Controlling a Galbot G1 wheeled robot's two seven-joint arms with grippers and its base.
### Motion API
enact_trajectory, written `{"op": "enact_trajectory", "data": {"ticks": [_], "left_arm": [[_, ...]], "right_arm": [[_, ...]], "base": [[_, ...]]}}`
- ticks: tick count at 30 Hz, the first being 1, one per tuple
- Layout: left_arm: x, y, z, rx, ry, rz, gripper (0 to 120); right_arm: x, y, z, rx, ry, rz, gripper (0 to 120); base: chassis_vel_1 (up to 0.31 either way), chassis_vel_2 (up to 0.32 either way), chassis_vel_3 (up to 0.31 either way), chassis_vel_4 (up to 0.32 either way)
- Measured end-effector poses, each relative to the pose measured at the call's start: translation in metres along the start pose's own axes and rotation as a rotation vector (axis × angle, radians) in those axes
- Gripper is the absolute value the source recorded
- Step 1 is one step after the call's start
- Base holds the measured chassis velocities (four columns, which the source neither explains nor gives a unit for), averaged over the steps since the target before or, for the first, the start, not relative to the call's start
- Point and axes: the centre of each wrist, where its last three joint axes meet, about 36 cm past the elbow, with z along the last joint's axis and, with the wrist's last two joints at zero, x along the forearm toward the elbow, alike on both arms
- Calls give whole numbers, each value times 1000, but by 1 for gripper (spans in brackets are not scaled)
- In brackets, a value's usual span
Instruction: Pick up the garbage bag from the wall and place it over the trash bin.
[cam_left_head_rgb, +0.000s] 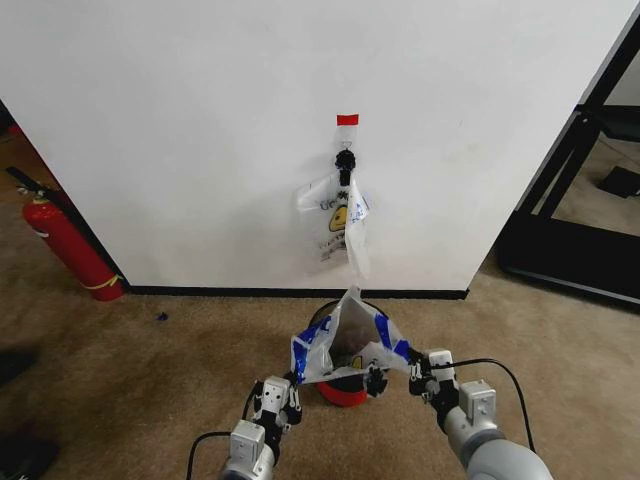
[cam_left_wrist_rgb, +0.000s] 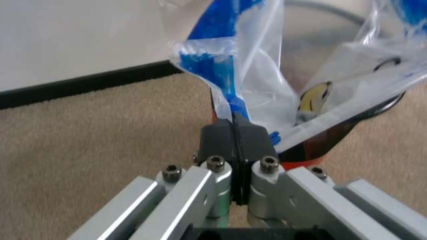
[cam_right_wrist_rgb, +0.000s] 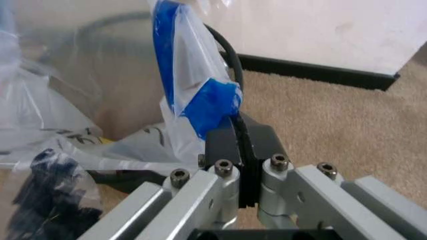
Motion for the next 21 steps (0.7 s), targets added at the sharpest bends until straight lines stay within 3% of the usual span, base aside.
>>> {"op": "enact_trajectory", "data": {"ticks": [8, 14, 21], "left_arm": [[-3, -17, 16, -16, 58, 46, 0], [1, -7, 20, -60, 77, 50, 0], [0, -16, 37, -75, 112, 70, 0]], "right_arm": [[-9, -3, 4, 24, 61, 42, 0], [-12, -4, 9, 38, 103, 53, 0], [-21, -8, 15, 51, 132, 85, 0]], "base": [[0, 0, 0, 0], [0, 0, 0, 0], [0, 0, 0, 0]]}}
